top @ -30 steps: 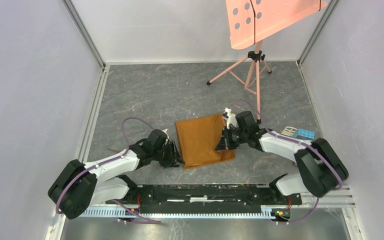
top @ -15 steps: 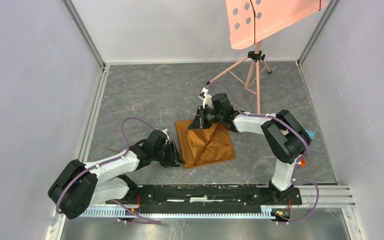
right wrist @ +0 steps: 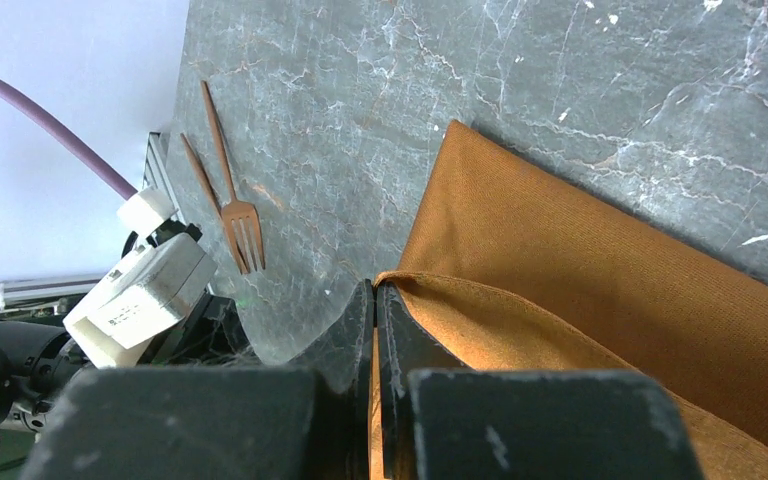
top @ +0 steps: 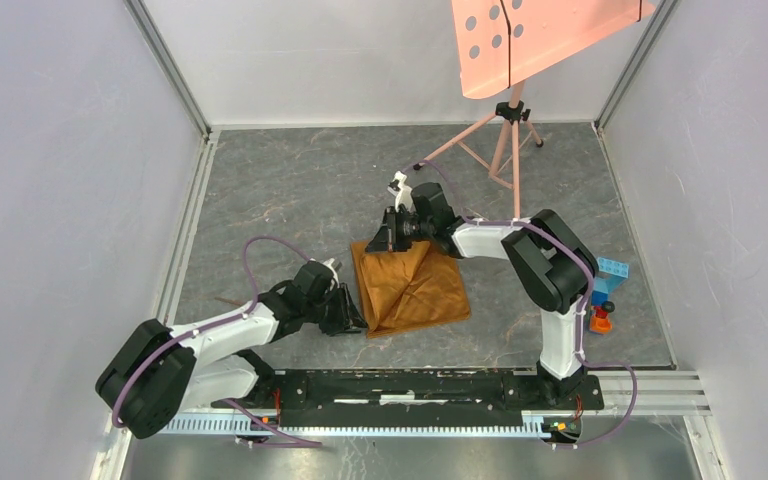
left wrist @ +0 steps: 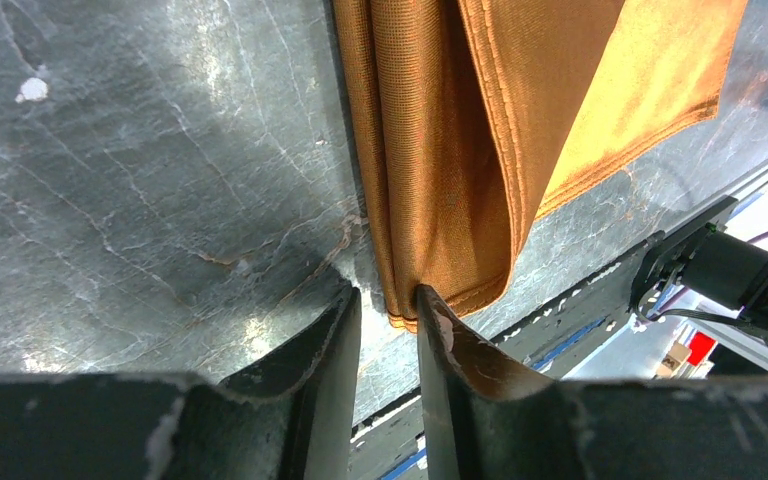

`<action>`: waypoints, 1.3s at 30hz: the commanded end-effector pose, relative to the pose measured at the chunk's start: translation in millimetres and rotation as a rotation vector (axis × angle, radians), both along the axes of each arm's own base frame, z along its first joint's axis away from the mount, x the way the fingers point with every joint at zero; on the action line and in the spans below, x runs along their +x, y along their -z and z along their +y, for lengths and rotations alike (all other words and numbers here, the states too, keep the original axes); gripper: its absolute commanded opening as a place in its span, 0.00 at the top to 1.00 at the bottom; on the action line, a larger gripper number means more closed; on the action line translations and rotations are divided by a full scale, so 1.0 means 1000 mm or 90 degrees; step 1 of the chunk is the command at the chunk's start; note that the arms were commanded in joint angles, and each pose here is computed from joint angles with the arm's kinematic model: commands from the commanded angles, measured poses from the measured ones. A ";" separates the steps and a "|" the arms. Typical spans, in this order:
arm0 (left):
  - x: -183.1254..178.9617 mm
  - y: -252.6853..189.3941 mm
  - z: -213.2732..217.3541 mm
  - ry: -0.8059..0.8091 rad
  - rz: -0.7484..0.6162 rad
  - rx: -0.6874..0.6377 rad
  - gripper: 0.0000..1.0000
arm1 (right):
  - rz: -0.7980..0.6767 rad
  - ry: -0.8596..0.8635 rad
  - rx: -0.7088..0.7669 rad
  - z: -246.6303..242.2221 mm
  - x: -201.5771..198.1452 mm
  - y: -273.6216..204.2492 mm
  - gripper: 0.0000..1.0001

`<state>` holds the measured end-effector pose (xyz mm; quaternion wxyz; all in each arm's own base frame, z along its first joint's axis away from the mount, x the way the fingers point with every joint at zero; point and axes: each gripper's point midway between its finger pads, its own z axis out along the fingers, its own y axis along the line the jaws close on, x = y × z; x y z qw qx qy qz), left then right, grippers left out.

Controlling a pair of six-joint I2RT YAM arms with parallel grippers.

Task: Fold the napkin into a case and place the utensils inside
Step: Fold the top corner of the square-folded napkin at the center of the board.

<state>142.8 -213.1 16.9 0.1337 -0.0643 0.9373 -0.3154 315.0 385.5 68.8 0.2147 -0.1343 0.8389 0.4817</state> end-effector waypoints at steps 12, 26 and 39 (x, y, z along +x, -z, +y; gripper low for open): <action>-0.019 0.026 0.023 -0.007 0.035 0.063 0.67 | -0.032 0.022 0.019 0.017 0.026 -0.007 1.00; -0.021 0.026 0.023 -0.003 0.035 0.064 0.69 | -0.024 0.023 0.013 0.026 0.031 0.002 1.00; -0.022 0.026 0.022 -0.001 0.035 0.064 0.70 | -0.024 0.039 -0.008 0.024 0.037 0.013 1.00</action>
